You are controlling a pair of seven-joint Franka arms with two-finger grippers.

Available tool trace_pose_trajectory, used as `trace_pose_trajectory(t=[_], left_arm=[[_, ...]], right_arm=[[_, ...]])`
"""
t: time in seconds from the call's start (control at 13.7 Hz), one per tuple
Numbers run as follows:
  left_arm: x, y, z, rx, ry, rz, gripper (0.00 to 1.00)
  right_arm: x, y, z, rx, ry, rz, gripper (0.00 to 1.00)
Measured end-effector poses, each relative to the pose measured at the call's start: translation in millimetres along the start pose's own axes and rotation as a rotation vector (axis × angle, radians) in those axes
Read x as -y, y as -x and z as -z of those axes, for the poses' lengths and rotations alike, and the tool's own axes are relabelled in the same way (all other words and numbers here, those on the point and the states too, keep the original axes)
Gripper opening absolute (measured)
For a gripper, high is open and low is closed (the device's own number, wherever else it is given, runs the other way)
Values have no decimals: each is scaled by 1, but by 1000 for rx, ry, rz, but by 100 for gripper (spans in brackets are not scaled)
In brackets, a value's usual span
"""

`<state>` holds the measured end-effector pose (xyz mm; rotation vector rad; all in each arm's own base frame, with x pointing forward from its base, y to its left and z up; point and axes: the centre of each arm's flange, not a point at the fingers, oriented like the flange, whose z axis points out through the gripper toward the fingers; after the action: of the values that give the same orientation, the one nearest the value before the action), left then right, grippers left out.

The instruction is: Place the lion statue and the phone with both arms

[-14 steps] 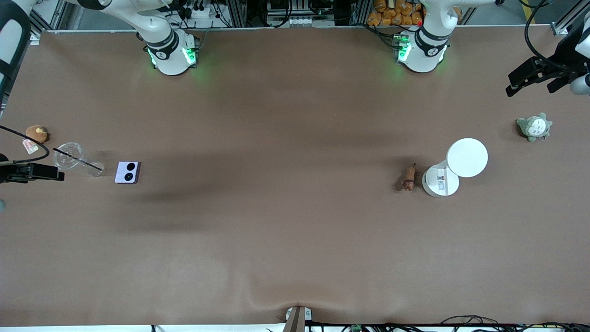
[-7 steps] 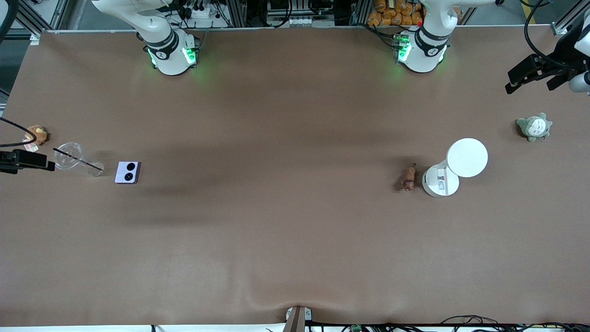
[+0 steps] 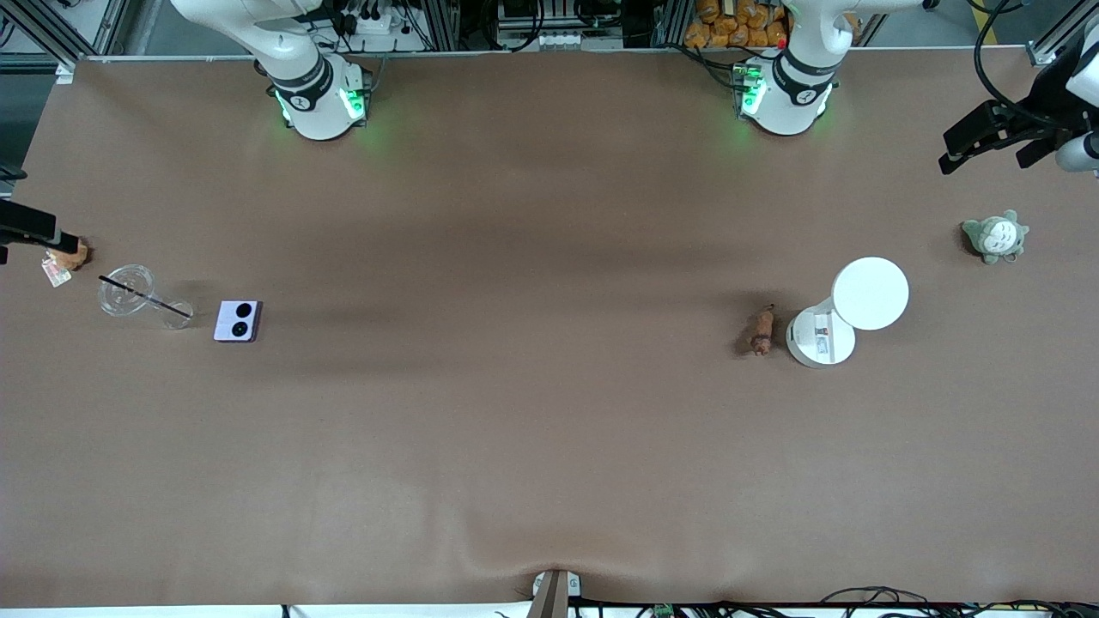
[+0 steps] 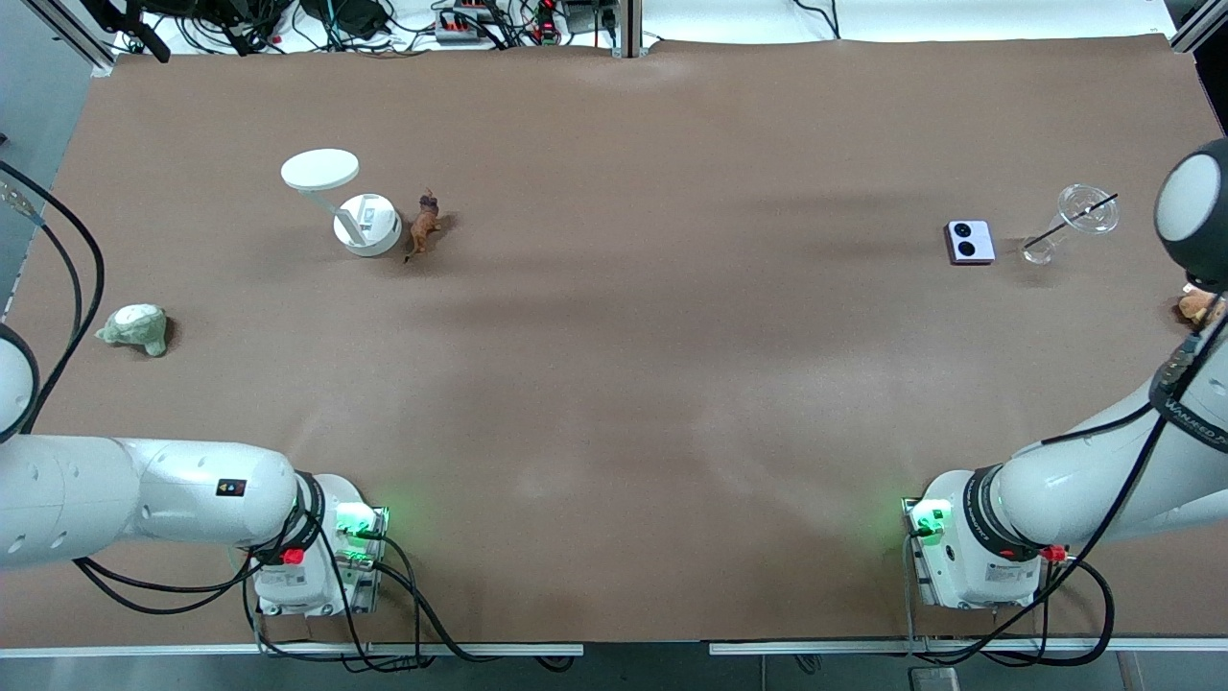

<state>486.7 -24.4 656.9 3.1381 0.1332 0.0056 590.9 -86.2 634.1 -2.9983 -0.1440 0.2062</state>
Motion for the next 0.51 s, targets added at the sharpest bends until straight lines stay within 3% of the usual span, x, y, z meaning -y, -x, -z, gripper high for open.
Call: trace_pose_trajectory(t=[0.22,0.51], left_arm=[[-1,1,0,4,-1,-1,100],[-1,2,0,6,-1,-2,100]], right_arm=[[10,18,-1,-19,36,-19,100],[21,52,-11,-18,32,-19,100]])
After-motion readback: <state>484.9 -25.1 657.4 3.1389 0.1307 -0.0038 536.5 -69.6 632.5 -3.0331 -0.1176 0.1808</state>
